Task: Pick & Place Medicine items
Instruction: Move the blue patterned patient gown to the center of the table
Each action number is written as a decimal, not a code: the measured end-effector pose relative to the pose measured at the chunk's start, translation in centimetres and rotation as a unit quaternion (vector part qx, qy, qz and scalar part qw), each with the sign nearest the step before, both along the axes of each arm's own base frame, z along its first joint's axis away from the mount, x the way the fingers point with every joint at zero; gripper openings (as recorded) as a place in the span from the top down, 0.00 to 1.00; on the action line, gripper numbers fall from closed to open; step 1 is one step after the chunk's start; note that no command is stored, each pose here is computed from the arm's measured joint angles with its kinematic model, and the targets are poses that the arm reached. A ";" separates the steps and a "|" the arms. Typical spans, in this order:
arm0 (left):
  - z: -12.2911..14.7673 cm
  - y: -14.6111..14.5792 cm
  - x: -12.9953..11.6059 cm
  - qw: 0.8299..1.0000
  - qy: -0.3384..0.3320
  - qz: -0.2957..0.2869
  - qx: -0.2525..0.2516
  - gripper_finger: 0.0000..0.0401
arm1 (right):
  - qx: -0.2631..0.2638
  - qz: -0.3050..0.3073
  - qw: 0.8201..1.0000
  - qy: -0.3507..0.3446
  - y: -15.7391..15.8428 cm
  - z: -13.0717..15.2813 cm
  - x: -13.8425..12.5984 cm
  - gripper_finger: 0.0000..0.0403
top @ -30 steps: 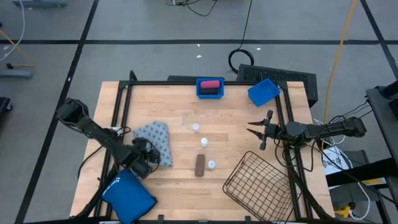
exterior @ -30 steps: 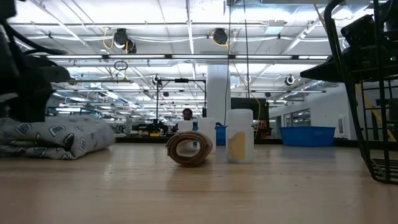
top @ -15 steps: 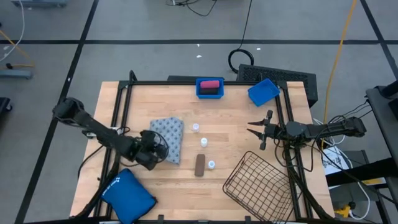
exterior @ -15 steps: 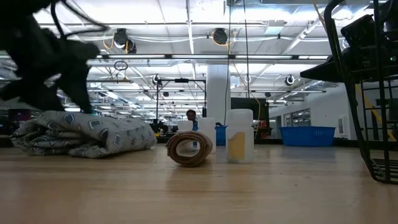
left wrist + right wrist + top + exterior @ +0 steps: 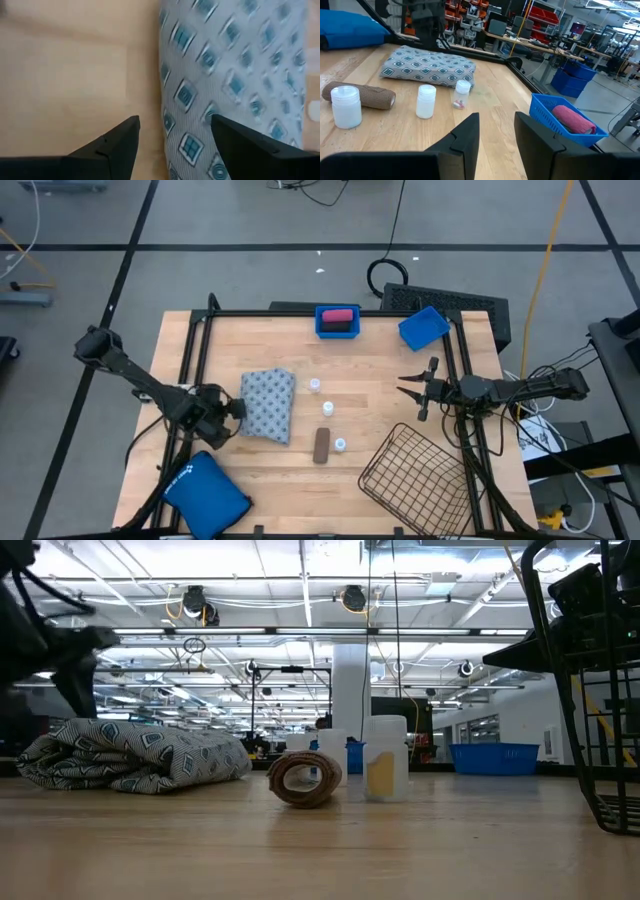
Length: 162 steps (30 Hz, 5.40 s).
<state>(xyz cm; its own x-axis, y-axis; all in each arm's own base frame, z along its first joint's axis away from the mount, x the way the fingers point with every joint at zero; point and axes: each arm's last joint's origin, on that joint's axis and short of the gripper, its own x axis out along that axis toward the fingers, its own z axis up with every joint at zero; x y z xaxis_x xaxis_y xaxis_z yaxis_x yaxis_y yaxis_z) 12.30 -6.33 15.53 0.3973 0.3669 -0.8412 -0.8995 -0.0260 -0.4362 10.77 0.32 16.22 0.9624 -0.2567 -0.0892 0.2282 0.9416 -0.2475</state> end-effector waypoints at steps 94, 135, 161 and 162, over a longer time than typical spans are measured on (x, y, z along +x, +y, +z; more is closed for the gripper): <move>-2.7 3.3 3.6 0.916 -0.247 -0.294 0.114 0.36 | -0.102 -0.003 0.990 -0.099 0.0 2.5 -0.1 0.71; 9.4 3.7 18.0 0.744 0.229 -0.598 0.187 0.24 | 0.215 0.008 0.961 -0.175 0.0 2.4 0.0 0.71; -3.1 8.3 22.9 0.665 0.246 -0.704 0.024 0.16 | 0.209 0.000 0.969 -0.135 0.1 1.7 0.5 0.71; -3.0 8.3 23.1 0.667 0.241 -0.705 0.032 0.17 | 0.209 0.000 0.969 -0.135 0.1 1.7 0.5 0.71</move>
